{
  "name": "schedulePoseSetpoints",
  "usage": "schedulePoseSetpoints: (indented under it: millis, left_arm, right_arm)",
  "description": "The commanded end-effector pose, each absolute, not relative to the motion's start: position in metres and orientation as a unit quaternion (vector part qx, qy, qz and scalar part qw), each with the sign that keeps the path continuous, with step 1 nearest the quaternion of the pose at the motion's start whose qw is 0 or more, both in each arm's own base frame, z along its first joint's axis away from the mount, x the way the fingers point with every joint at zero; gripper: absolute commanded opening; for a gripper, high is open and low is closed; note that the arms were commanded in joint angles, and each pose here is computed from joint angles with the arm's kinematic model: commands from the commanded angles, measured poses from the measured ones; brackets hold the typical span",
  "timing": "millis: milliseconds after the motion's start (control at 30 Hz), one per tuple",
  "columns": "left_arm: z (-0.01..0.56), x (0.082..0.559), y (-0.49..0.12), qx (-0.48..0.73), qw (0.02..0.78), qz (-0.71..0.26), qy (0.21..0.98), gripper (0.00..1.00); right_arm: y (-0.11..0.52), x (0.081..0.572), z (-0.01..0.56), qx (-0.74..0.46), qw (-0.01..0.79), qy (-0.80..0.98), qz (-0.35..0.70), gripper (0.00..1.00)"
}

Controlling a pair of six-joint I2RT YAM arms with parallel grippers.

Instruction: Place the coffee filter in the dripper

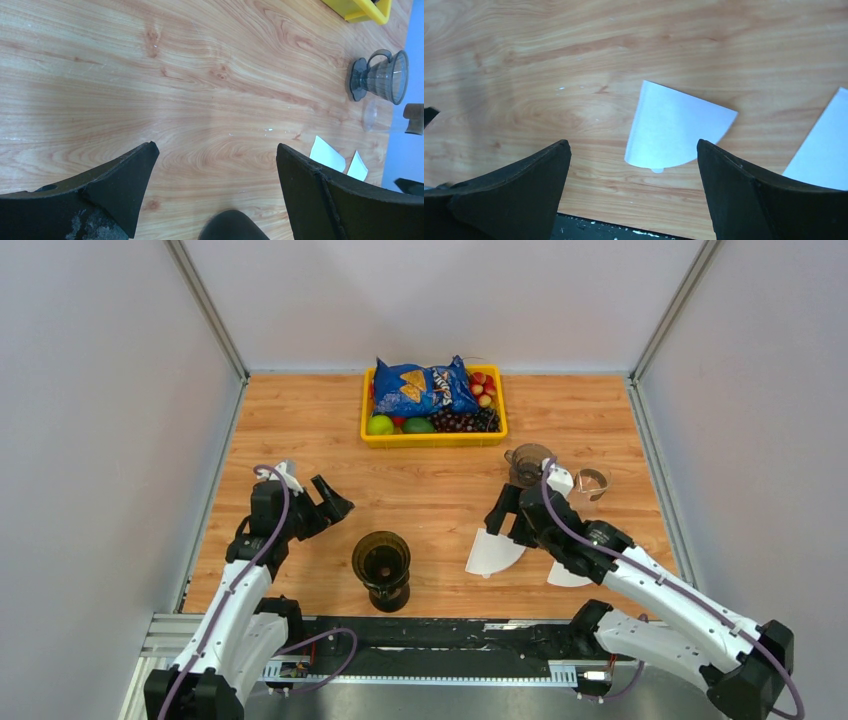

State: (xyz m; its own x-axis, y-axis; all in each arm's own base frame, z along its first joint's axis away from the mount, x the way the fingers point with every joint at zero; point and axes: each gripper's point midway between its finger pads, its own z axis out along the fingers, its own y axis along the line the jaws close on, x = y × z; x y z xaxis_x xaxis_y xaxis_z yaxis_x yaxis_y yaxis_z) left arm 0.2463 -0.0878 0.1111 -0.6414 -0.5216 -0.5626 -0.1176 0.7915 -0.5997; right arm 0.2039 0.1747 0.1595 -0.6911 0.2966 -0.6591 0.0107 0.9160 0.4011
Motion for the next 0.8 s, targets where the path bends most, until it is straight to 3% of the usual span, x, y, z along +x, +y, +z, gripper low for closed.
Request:
schedulePoseSetpoints:
  millis: [0,767]
  left_arm:
    - [0.114,0.249,-0.091,-0.180,0.385,-0.278,0.861,1.00]
    - [0.111,0.250,-0.093,-0.179,0.381,-0.280,0.863,1.00]
  right_arm:
    - [0.161,0.196,0.126,0.171,0.318,0.911,0.201,1.00]
    - [0.142,0.208,0.071,0.317,0.311,0.851,0.281,0.97]
